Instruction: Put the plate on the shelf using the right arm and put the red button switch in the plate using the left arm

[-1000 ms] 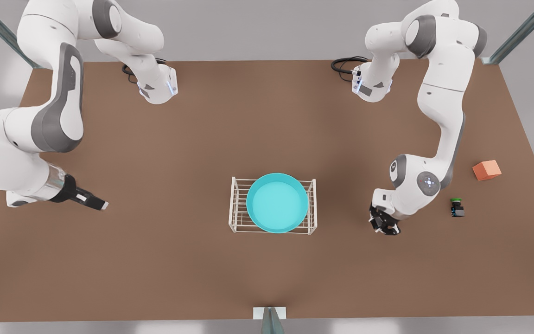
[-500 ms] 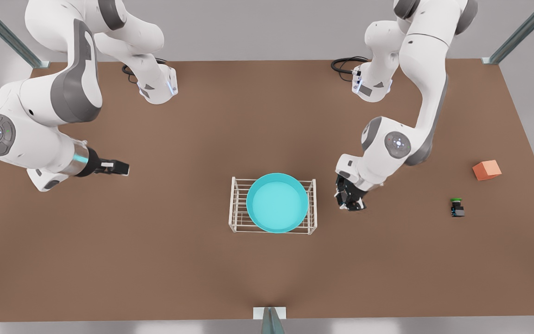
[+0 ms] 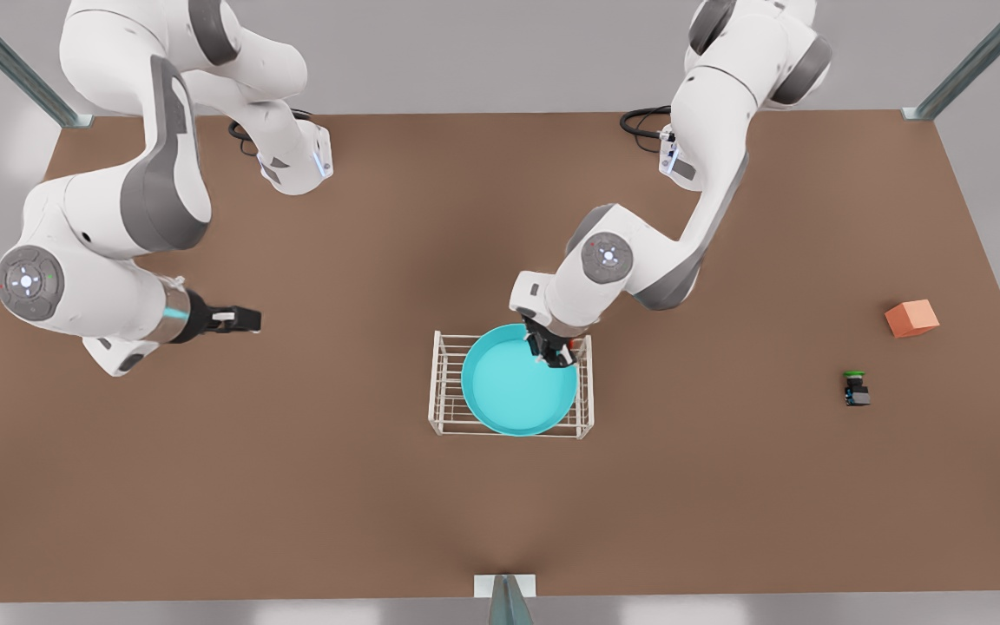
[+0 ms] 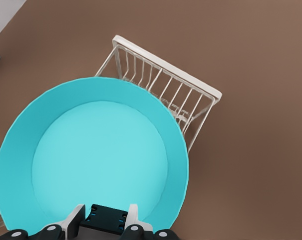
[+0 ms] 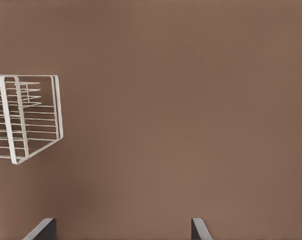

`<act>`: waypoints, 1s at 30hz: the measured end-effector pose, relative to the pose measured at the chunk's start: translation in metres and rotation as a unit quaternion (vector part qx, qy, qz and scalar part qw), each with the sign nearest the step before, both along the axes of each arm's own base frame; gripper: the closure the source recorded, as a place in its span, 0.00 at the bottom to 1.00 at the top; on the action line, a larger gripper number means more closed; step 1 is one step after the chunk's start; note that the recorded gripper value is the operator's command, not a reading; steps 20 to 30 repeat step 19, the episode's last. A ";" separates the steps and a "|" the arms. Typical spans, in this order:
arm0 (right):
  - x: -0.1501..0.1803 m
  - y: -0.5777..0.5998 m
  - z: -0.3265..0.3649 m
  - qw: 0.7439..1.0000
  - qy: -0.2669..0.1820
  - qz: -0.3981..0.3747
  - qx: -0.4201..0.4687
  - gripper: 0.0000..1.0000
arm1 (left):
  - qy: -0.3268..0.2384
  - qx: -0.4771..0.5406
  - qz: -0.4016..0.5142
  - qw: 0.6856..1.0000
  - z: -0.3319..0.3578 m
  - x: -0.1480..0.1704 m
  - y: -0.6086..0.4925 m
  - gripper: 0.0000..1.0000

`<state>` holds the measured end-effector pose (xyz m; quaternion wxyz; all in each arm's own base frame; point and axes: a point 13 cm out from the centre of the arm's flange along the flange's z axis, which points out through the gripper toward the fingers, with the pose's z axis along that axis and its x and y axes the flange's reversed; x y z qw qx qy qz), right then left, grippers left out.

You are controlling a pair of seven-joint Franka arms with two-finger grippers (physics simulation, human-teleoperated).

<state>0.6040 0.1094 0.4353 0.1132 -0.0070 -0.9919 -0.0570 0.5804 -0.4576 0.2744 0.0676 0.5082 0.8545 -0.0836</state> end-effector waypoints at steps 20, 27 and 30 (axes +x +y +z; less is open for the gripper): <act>0.023 0.011 0.005 0.998 -0.040 0.000 0.052 0.00 | 0.054 0.065 0.421 0.903 0.081 0.101 0.428 0.00; 0.023 0.011 0.005 0.998 -0.040 0.000 0.052 0.00 | 0.054 0.065 0.421 0.903 0.081 0.101 0.428 0.00; 0.023 0.011 0.005 0.998 -0.040 0.000 0.052 0.00 | 0.054 0.065 0.421 0.903 0.081 0.101 0.428 0.00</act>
